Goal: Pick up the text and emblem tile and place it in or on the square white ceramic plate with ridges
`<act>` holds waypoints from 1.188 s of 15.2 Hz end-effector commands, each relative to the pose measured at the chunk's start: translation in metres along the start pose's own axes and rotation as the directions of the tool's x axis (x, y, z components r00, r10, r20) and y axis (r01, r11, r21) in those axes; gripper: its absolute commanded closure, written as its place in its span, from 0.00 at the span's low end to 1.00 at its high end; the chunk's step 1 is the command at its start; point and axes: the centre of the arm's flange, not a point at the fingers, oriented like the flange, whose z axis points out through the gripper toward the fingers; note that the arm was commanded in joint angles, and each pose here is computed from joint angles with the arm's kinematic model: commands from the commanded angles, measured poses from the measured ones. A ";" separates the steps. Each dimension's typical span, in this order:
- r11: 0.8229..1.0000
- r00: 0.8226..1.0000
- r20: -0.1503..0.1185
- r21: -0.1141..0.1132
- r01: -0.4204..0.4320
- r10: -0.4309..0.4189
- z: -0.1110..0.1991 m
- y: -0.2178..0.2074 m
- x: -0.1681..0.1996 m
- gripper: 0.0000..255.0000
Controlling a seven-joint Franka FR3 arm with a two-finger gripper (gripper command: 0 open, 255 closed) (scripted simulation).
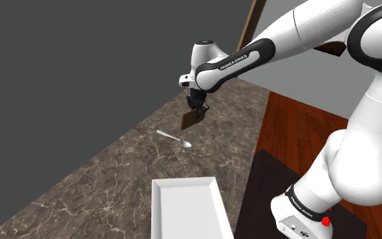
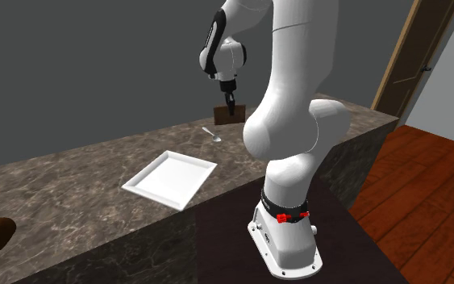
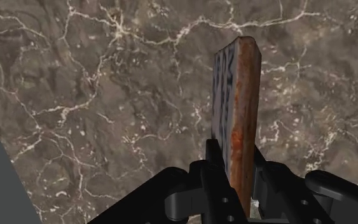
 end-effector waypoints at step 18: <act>1.000 1.000 0.000 0.000 0.000 0.000 -0.040 -0.137 0.122 1.00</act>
